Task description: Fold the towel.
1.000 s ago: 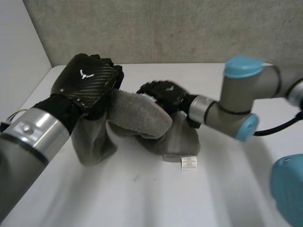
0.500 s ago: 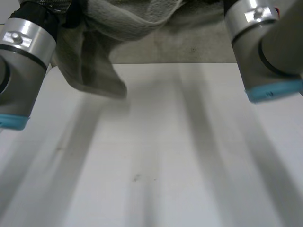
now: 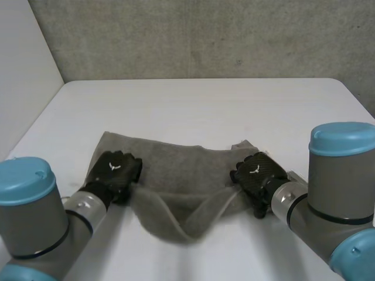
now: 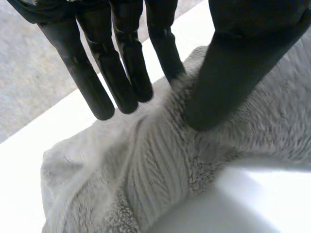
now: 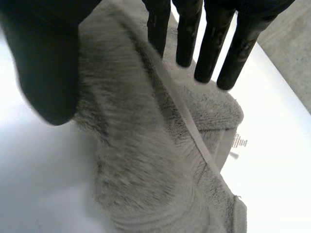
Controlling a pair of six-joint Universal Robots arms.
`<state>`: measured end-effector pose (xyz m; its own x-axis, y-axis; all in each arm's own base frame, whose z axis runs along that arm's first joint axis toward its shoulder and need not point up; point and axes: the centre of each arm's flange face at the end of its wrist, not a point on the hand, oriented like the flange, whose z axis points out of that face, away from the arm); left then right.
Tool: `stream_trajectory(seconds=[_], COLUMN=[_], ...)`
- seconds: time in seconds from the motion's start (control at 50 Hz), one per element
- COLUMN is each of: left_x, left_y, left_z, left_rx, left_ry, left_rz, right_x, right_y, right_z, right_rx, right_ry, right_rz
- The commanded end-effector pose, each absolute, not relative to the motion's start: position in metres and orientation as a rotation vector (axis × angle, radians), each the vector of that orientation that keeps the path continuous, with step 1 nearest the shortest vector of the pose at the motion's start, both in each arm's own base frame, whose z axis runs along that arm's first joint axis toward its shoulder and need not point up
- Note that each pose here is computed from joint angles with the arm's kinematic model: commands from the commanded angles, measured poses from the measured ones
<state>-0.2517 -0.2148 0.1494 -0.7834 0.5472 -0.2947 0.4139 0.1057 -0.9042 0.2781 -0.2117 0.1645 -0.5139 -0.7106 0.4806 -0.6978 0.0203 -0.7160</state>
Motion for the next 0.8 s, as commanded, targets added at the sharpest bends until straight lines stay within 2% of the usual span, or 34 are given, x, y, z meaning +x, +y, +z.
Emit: stream_trajectory(seconds=[0.02, 0.06, 0.12, 0.24, 0.34, 0.44, 0.58, 0.8], left_x=[-0.246, -0.246, -0.248, -0.254, -0.263, -0.271, -0.266, -0.266], left_y=[-0.195, -0.194, -0.194, -0.196, -0.204, -0.22, -0.235, -0.244], left_z=[0.196, 0.218, 0.234, 0.244, 0.231, 0.209, 0.171, 0.16], left_rx=[-0.989, -0.975, -0.971, -0.991, -1.056, -1.126, -1.311, -1.442], left_ry=[-2.212, -2.148, -2.078, -2.005, -1.974, -2.02, -2.17, -2.172], left_rz=[1.797, 1.867, 1.921, 1.931, 1.837, 1.743, 1.556, 1.559], right_x=[0.264, 0.263, 0.265, 0.261, 0.258, 0.259, 0.258, 0.258], right_y=[-0.234, -0.244, -0.247, -0.25, -0.269, -0.27, -0.271, -0.287], right_z=[0.228, 0.247, 0.259, 0.27, 0.248, 0.229, 0.198, 0.169], right_rx=[-1.409, -1.338, -1.294, -1.3, -1.328, -1.456, -1.555, -1.558], right_ry=[2.199, 2.148, 2.103, 2.116, 2.197, 2.221, 2.234, 2.239], right_rz=[-1.791, -1.861, -1.829, -1.716, -1.567, -1.491, -1.379, -1.388])
